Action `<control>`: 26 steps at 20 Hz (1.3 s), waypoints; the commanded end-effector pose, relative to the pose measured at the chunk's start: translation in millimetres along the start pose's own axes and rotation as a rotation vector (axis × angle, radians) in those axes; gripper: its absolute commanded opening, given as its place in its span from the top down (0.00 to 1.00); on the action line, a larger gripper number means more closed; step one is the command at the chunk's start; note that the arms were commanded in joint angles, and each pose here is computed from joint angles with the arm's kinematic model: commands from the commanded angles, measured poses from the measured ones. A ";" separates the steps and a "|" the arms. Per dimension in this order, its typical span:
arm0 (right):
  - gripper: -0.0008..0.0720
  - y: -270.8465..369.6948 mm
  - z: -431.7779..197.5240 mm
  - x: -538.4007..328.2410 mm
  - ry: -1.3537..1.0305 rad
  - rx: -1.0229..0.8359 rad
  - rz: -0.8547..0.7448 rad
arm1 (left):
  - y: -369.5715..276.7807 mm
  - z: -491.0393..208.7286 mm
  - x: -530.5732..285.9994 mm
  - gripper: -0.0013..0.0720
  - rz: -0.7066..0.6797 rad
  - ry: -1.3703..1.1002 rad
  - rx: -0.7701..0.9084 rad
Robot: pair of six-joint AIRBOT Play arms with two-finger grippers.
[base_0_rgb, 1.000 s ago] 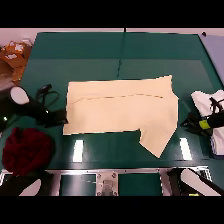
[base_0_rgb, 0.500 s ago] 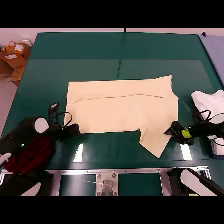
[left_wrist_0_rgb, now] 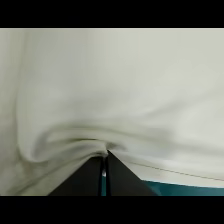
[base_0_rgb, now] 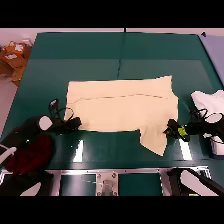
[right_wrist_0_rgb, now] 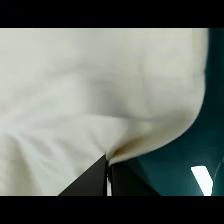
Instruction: Fold the shirts.
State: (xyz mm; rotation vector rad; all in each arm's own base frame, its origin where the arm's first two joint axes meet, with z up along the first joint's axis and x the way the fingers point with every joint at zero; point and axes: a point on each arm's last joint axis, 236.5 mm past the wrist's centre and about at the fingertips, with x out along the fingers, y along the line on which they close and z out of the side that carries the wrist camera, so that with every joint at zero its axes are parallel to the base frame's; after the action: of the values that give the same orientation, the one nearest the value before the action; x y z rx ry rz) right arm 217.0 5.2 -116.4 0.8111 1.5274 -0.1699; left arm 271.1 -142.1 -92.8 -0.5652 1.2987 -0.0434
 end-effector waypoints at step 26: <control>0.96 131.4 227.8 -56.5 -0.266 -0.185 0.091 | -90.7 199.6 30.1 0.95 0.122 -0.012 0.504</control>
State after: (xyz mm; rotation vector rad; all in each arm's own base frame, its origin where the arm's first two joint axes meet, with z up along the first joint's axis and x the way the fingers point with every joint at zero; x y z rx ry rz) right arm 432.7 -48.2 -29.2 0.6484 1.2589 -0.1050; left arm 448.7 -147.8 -45.0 -0.0647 1.3034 -0.2420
